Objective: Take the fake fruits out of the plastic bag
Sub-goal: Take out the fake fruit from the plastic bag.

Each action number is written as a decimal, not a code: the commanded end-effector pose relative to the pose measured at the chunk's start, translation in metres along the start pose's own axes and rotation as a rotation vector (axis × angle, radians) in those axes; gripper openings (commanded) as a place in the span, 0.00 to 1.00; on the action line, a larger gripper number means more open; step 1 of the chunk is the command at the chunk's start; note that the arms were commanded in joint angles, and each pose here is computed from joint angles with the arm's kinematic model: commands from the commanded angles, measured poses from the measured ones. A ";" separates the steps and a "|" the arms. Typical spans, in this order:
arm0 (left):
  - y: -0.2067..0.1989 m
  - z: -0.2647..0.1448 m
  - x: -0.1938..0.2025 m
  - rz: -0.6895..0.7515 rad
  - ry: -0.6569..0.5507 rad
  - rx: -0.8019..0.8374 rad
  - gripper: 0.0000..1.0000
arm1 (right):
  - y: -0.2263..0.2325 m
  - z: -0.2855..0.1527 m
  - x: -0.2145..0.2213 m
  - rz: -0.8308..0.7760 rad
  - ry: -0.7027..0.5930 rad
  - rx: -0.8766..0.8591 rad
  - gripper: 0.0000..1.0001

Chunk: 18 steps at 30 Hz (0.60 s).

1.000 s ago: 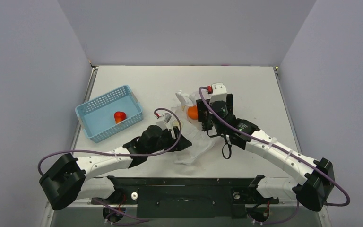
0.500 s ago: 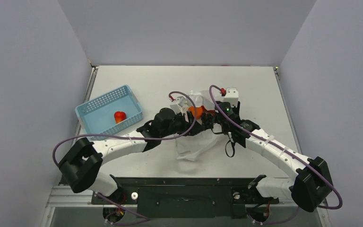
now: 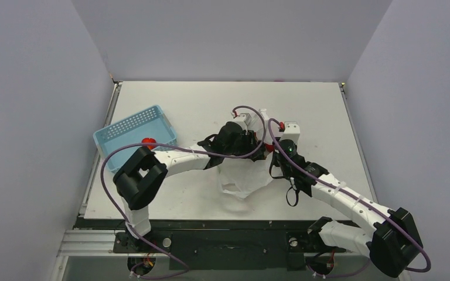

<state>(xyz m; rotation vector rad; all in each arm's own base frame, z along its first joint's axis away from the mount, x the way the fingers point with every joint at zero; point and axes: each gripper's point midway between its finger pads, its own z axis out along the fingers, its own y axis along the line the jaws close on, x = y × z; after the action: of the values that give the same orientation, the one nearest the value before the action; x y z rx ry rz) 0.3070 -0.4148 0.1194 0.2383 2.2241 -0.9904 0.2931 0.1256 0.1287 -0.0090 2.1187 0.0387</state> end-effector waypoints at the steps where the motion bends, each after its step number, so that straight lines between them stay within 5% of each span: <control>1: 0.013 0.018 -0.004 0.075 0.009 -0.080 0.37 | 0.007 -0.003 -0.023 0.064 -0.087 -0.040 0.17; 18: 0.047 0.051 0.014 0.046 0.010 -0.178 0.38 | 0.011 -0.002 -0.016 0.104 -0.072 -0.092 0.09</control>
<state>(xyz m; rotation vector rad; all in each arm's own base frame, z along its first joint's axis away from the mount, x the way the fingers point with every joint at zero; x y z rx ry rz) 0.3250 -0.4088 0.0512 0.2411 2.3469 -0.7702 0.2956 0.1295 0.1369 0.0170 2.0849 0.1233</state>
